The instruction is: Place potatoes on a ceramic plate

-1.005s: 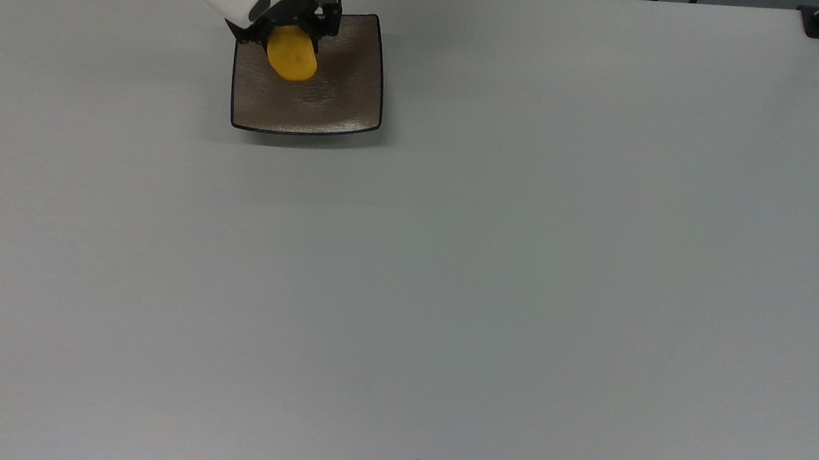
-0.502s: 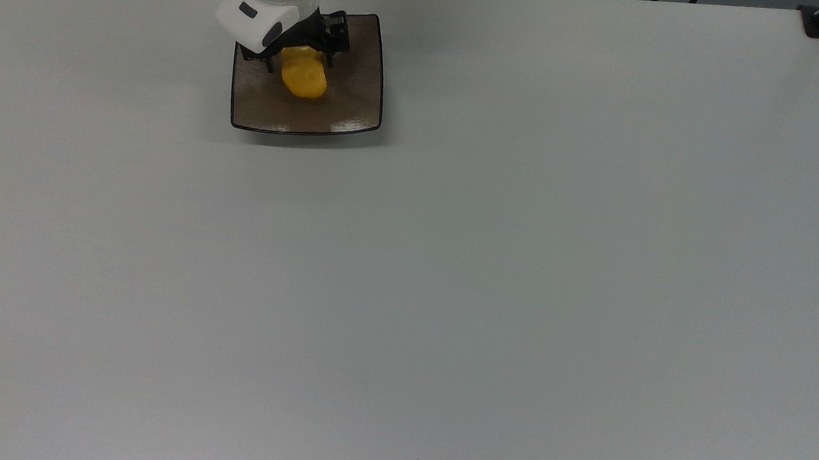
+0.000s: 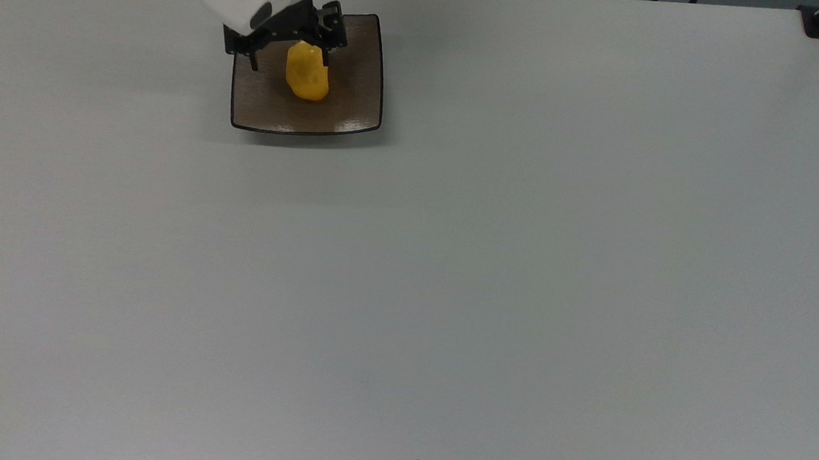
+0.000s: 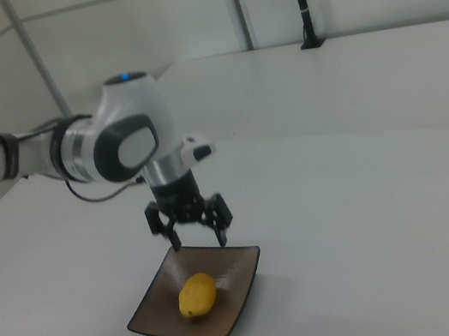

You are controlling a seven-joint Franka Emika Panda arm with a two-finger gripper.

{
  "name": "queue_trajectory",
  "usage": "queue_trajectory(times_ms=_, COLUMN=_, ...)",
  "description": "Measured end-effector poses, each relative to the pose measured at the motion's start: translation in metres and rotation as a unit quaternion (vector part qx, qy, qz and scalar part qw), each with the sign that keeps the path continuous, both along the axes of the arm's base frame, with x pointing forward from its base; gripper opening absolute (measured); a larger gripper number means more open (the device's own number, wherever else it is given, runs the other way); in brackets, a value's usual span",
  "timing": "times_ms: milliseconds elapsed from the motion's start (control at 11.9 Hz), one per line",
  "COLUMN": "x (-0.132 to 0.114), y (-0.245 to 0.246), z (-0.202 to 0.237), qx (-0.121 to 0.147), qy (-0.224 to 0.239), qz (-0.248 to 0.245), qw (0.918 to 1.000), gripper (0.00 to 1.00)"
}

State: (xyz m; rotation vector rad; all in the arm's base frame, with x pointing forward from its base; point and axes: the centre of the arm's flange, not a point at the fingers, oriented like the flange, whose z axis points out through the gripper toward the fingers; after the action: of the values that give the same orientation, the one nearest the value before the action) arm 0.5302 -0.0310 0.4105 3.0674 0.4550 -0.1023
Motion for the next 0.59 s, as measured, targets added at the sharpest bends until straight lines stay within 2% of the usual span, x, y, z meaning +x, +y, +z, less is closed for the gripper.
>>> queue_trajectory(times_ms=84, x=0.011, y=0.002, z=0.031, qx=-0.001, qy=-0.022, qz=0.001, qw=0.9998, gripper=1.00)
queue_trajectory(times_ms=251, x=0.027, y=0.010, z=0.098, qx=-0.004, qy=-0.058, qz=-0.026, qw=0.9979, gripper=1.00)
queue_trajectory(times_ms=419, x=0.029, y=0.019, z=0.161, qx=0.000, qy=-0.073, qz=-0.073, qw=0.9946, gripper=1.00)
queue_trajectory(times_ms=586, x=0.023, y=0.025, z=0.212, qx=0.023, qy=-0.075, qz=-0.116, qw=0.9902, gripper=1.00)
